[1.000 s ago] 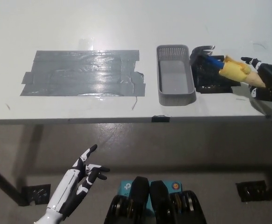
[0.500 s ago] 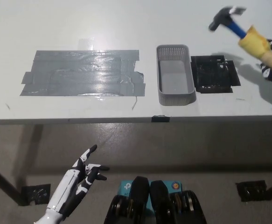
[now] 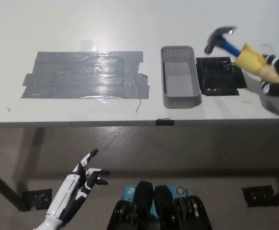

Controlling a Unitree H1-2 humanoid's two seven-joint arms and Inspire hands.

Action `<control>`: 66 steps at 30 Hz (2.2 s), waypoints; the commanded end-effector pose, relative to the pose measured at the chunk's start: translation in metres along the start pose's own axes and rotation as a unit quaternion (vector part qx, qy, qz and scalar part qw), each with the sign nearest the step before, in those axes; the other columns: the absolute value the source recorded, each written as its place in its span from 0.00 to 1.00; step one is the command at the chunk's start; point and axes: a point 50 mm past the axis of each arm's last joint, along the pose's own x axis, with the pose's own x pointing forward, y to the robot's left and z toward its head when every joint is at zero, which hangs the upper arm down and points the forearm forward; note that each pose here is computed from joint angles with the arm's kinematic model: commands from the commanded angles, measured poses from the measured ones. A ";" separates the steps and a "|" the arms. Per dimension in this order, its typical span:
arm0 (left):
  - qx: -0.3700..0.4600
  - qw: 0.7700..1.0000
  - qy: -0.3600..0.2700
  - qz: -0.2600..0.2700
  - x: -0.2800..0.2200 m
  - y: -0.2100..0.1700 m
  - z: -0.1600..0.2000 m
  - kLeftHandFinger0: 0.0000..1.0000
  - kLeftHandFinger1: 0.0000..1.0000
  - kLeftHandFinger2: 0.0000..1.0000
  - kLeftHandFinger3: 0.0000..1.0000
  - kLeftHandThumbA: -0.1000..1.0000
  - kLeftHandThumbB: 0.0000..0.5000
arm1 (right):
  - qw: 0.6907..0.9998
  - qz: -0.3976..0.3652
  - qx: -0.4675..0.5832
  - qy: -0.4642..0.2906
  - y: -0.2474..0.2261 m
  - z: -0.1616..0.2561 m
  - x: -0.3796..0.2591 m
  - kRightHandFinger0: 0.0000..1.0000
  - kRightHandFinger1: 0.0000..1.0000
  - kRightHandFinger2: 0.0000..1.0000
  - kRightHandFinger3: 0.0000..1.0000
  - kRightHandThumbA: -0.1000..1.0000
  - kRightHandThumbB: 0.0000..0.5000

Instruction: The robot picks the hammer with right hand and hits the black area on the desk and places it back.

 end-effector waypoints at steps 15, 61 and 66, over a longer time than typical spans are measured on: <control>0.005 1.000 -0.023 0.009 -0.002 0.009 0.009 0.65 0.57 0.66 1.00 0.95 0.01 | 0.995 -0.031 -0.095 -0.014 -0.051 -0.007 -0.015 0.00 0.39 0.85 0.99 0.00 0.26; 0.015 1.000 -0.023 0.009 -0.002 0.016 0.014 0.65 0.56 0.66 1.00 0.99 0.03 | 0.952 0.041 -0.304 -0.010 -0.017 -0.007 -0.013 0.10 0.54 0.82 0.76 0.00 0.42; 0.016 0.999 -0.027 0.009 -0.002 0.016 0.013 0.65 0.55 0.65 1.00 0.98 0.01 | 0.932 0.014 -0.363 -0.002 -0.031 -0.010 -0.015 0.09 0.39 0.58 0.48 0.00 0.43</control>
